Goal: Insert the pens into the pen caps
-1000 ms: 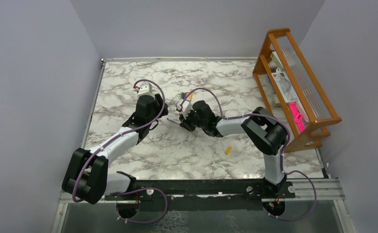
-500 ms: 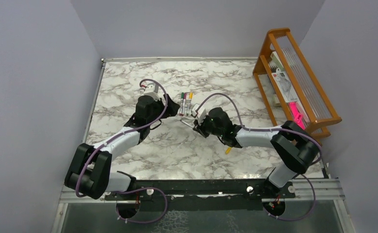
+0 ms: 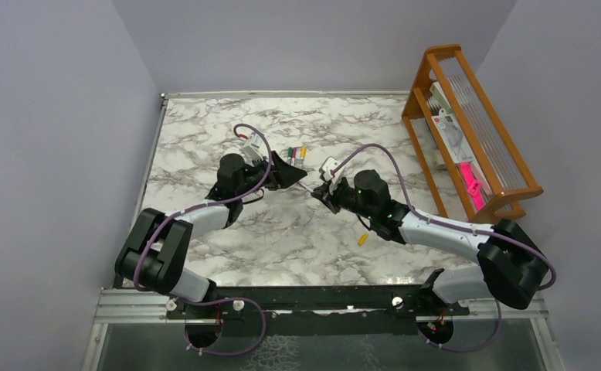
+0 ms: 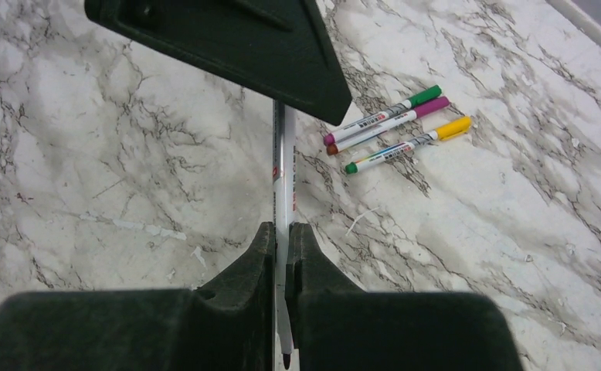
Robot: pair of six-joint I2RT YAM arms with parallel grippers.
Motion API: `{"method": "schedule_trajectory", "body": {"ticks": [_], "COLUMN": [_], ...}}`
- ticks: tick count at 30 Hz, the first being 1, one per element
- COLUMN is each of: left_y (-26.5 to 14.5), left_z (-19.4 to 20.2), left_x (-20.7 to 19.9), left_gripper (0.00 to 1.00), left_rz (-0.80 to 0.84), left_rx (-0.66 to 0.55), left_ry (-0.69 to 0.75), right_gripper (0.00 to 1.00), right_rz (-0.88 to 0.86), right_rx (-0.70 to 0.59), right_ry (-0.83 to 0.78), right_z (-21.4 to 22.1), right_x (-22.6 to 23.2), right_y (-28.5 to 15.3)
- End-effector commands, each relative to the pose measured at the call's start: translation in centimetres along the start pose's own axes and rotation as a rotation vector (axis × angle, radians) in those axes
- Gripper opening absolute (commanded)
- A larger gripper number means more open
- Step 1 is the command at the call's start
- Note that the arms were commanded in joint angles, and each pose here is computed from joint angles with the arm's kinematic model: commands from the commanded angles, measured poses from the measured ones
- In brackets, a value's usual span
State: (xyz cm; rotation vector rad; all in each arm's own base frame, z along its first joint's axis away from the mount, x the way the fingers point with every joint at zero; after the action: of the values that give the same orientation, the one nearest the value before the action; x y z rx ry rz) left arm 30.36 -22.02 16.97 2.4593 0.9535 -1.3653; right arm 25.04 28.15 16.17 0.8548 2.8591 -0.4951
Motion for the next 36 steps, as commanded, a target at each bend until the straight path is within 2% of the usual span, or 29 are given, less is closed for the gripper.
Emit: {"method": "schedule_trajectory", "body": {"ticks": [1, 10, 18, 22, 24, 26, 32, 33, 36], "left_y": [-0.7, -1.1, -1.2, -1.3, -1.3, -1.2, -0.8, -0.7, -0.8], "left_z": [0.2, 0.7, 1.8, 2.2, 2.3, 2.3, 2.2, 2.1, 1.4], "left_x": [-3.3, -4.8, -4.1, -3.8, -3.7, -3.5, -2.3, -2.2, -2.7], "left_gripper": [0.75, 0.51, 0.41, 0.27, 0.17, 0.02, 0.0, 0.0, 0.0], "left_rz": [0.231, 0.385, 0.428, 0.423, 0.421, 0.413, 0.386, 0.389, 0.45], "left_rx": [0.021, 0.043, 0.063, 0.067, 0.068, 0.066, 0.011, 0.0, -0.059], "left_ry": [-0.003, -0.033, -0.077, -0.081, -0.078, -0.076, -0.138, -0.166, -0.256], "right_gripper": [0.01, 0.01, 0.01, 0.01, 0.01, 0.01, 0.01, 0.04, 0.34], "right_rz": [-0.001, 0.024, 0.042, 0.049, 0.058, 0.074, 0.154, 0.172, 0.298], "right_rx": [-0.023, -0.045, -0.052, -0.049, -0.046, -0.047, -0.119, -0.145, -0.247], "right_ry": [-0.005, -0.02, -0.023, -0.027, -0.027, -0.019, 0.054, 0.071, 0.157], "right_z": [-0.9, -2.1, -2.6, -2.6, -2.6, -2.6, -3.2, -3.5, -4.3], "right_x": [-0.2, -0.9, -1.3, -1.5, -1.7, -1.9, -2.4, -2.6, -3.8], "right_y": [-0.6, -1.0, -0.9, -0.6, -0.5, -0.5, -1.5, -1.8, -3.5]}}
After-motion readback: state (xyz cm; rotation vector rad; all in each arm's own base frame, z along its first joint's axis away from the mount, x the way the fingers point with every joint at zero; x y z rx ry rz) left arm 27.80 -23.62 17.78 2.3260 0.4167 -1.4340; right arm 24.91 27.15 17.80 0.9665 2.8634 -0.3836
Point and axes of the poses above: each gripper's point midway between its finger pads, its own y axis out along the fingers, its own x axis along the line the jaws close on, z = x × y, the point moved 4 cm from there along -y, back along the fingers, and after that the axes turned 5 degrees about -y, right-handed, at the moved point
